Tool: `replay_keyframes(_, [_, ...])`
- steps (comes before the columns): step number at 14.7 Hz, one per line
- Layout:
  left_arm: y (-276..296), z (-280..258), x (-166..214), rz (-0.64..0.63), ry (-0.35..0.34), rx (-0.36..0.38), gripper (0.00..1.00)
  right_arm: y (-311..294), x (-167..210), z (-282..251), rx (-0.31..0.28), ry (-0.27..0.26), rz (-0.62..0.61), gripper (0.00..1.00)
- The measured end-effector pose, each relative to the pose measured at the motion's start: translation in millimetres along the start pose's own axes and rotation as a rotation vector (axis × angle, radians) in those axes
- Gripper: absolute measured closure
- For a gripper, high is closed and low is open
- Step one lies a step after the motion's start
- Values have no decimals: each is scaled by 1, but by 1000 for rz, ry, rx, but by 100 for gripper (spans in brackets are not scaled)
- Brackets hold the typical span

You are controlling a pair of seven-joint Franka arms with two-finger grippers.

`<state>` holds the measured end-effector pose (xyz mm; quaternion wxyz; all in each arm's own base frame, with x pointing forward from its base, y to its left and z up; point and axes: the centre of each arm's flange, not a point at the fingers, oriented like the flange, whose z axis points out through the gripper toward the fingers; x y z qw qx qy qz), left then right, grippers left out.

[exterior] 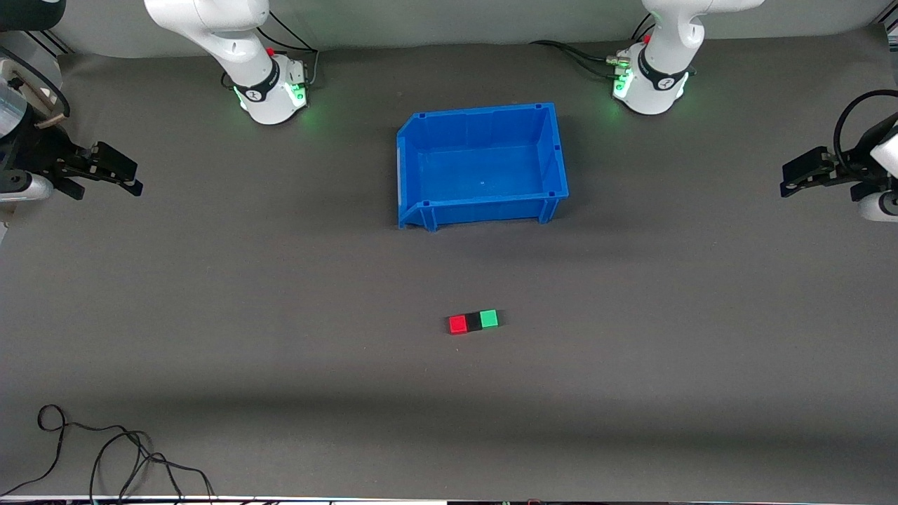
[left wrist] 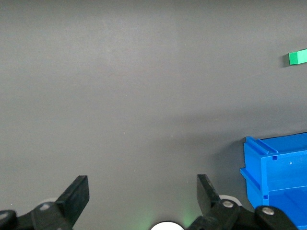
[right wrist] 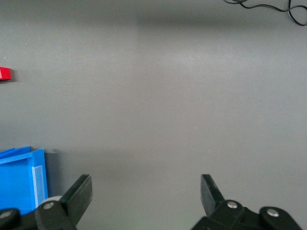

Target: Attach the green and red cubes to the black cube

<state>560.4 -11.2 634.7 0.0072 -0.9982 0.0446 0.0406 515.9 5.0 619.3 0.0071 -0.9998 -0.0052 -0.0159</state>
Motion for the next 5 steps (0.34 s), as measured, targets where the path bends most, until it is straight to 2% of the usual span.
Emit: replay_keyframes(5, [-2,0,0,-4,1,0,0,2,0,0,1,0,4,0])
